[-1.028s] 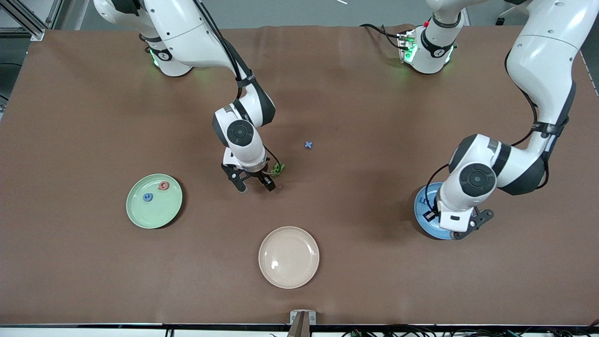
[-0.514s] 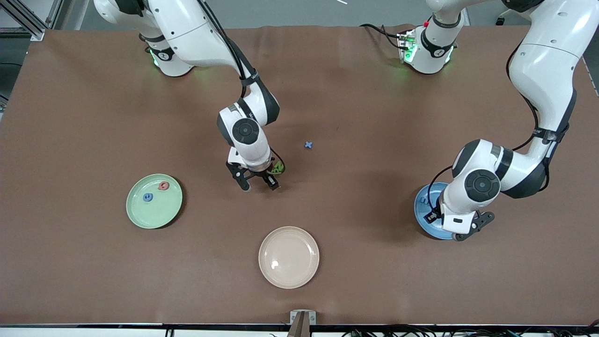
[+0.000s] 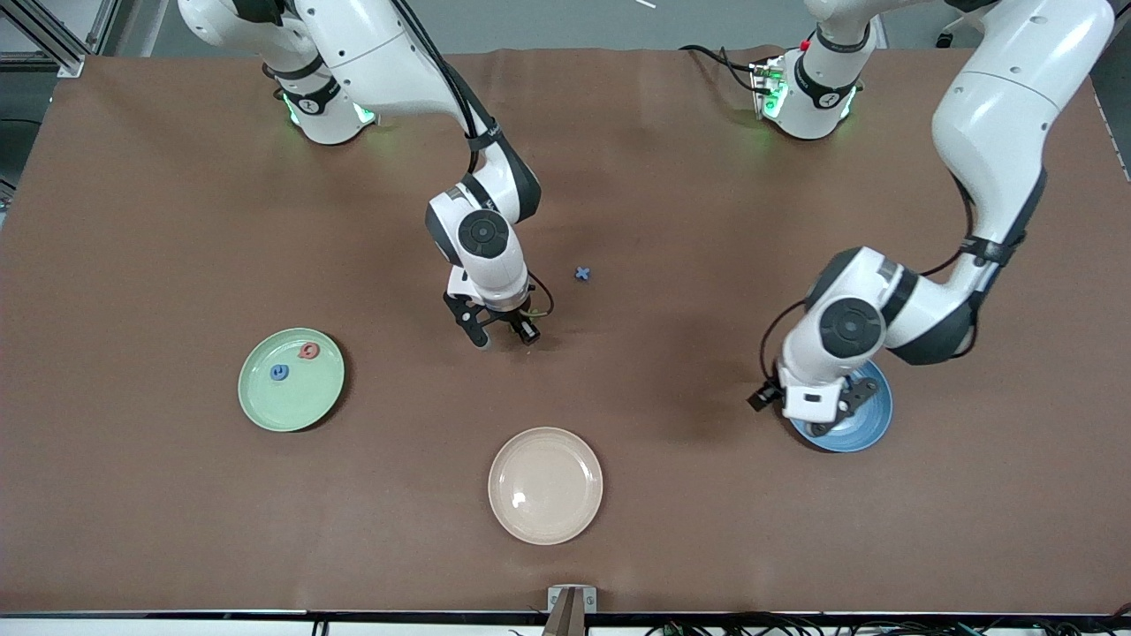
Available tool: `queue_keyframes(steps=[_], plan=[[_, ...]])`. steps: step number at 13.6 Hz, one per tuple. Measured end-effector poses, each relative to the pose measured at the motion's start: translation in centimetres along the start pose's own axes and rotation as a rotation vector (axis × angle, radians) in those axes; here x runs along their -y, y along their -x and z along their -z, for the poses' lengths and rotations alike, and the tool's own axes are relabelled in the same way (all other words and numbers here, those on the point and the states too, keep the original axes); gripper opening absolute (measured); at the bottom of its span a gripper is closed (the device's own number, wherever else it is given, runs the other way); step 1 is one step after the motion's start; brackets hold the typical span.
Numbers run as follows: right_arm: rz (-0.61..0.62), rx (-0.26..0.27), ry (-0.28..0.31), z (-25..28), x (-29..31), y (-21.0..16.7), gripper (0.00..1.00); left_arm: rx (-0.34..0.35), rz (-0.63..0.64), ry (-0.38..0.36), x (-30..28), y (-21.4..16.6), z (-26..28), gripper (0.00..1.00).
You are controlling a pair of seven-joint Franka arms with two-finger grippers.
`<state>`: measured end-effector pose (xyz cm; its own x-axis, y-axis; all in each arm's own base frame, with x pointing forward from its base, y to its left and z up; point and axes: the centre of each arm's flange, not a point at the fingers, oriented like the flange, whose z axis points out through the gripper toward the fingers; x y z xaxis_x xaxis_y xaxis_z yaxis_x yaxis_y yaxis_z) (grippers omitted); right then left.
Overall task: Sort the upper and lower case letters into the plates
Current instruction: 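Place the green e on the blue plate while the right gripper grasps green B, then carry the green B to the green plate while the left gripper grasps blue x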
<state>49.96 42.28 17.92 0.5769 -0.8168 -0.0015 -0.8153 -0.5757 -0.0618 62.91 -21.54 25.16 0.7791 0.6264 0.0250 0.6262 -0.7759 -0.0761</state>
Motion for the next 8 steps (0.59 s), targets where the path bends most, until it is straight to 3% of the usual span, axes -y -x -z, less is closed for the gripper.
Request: queue_keyframes(steps=[1, 4, 8], plan=[[0.000, 0.000, 0.000, 0.0, 0.0, 0.0, 0.51, 0.005, 0.027, 0.004, -1.1, 2.1, 0.2, 0.92], [-0.003, 0.000, 0.012, 0.2, 0.0, -0.1, 0.27, 0.010, 0.102, 0.020, -4.1, 9.0, 0.1, 0.90], [-0.011, -0.009, 0.012, 0.3, 0.2, -1.6, 0.27, 0.045, 0.240, 0.055, -7.1, 17.6, -1.4, 0.81]])
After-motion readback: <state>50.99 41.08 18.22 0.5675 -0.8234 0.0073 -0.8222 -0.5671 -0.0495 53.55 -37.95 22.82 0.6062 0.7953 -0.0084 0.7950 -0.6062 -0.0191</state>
